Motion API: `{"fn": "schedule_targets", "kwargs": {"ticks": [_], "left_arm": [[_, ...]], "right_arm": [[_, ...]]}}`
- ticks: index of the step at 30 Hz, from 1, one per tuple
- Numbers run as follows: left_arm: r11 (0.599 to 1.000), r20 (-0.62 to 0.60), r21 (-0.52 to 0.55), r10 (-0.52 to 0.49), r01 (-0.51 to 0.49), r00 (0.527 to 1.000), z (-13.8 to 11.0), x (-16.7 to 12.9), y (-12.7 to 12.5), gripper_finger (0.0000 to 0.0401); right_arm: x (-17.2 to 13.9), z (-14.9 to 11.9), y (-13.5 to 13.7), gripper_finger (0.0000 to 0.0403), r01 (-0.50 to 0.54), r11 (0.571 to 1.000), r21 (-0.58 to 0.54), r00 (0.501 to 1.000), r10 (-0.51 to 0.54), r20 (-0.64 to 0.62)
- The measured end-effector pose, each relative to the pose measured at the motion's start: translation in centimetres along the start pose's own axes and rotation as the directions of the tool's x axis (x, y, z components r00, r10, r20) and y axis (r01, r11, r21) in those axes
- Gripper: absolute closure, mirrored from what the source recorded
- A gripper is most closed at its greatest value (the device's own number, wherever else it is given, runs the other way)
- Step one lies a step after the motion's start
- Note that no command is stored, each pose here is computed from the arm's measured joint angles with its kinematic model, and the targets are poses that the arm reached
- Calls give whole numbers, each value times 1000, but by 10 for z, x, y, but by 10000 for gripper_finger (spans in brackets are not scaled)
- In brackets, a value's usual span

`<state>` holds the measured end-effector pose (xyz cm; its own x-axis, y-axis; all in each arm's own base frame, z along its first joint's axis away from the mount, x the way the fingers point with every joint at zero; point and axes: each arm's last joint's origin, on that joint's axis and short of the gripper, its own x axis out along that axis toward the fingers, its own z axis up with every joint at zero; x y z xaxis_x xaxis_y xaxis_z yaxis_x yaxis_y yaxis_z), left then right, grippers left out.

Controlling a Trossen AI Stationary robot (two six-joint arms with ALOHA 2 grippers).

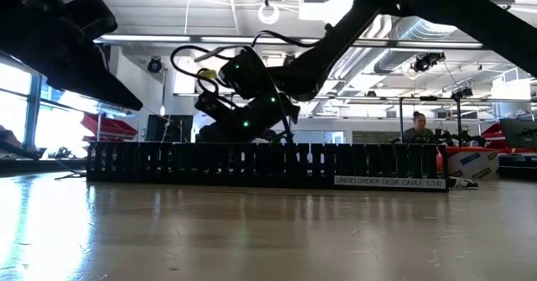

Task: Ziptie cables
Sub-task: Close the cable duct cover

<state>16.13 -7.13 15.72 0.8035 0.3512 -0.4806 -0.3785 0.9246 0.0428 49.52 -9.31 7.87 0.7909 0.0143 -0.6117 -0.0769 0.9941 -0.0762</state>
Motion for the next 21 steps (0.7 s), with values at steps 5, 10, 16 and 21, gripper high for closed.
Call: {"fn": "schedule_targets", "kwargs": {"ticks": [5, 10, 16, 21], "left_arm": [[1000, 17, 4, 9, -9, 1000, -2, -3, -2, 357], [1000, 22, 6, 11, -11, 1000, -2, -3, -2, 357], [1000, 48, -11, 22, -22, 999, 0, -3, -3, 357], [1000, 64, -17, 7, -6, 998, 8, -7, -6, 357]], "right_arm": [[1, -17, 4, 111, 2, 999, 45, 1000, 0, -32], [0, -31, 7, 170, 2, 996, 85, 999, 3, -52], [-1, -34, 9, 191, 8, 994, 113, 998, -2, -56], [-7, -28, 8, 191, 43, 989, 140, 997, -32, -75]]}}
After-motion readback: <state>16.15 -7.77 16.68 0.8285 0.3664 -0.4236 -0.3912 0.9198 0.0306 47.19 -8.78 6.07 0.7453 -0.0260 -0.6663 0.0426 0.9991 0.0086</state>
